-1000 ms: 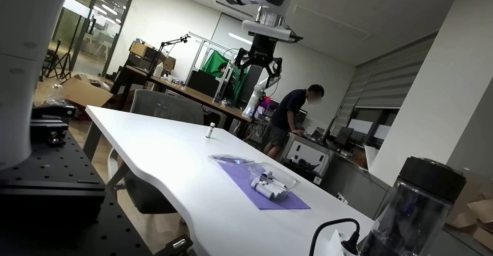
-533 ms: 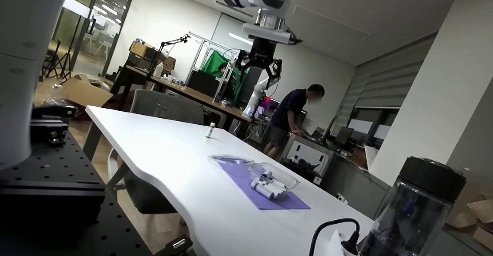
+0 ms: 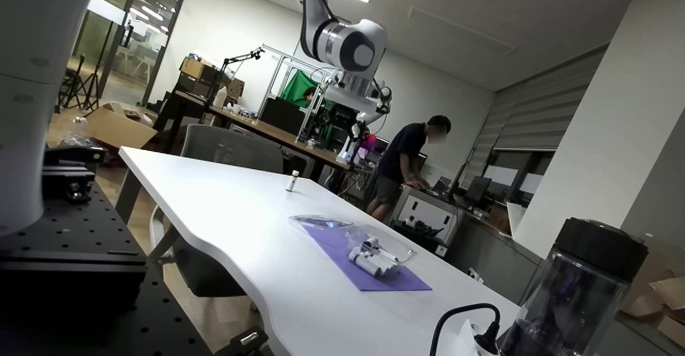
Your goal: Pick the bottle on the table and put it in the box
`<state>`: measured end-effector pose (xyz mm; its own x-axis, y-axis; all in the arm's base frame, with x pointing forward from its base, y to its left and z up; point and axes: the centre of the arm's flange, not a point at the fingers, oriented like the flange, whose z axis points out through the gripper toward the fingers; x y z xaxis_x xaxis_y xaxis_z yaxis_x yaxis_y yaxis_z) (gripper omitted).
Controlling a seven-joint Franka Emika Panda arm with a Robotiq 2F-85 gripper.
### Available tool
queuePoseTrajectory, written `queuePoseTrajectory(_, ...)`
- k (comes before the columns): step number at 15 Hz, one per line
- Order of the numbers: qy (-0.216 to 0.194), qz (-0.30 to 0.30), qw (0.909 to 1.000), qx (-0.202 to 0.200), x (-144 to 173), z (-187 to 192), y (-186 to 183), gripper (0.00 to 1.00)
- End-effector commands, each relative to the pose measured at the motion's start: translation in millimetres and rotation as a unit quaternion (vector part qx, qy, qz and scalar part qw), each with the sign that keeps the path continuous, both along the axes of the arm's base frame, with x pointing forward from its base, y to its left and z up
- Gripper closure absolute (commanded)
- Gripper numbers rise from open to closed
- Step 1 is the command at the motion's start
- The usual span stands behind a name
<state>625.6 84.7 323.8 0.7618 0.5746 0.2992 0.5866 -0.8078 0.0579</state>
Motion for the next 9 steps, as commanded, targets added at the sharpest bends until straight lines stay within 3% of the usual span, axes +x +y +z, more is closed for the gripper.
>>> queuePoseTrajectory(1,0.013,0.039,0.9991,0.014,70.2,-44.1,50.7,0.00)
queuePoseTrajectory(9,0.027,0.105,0.9937,0.028,131.0,-154.4,154.3,0.00)
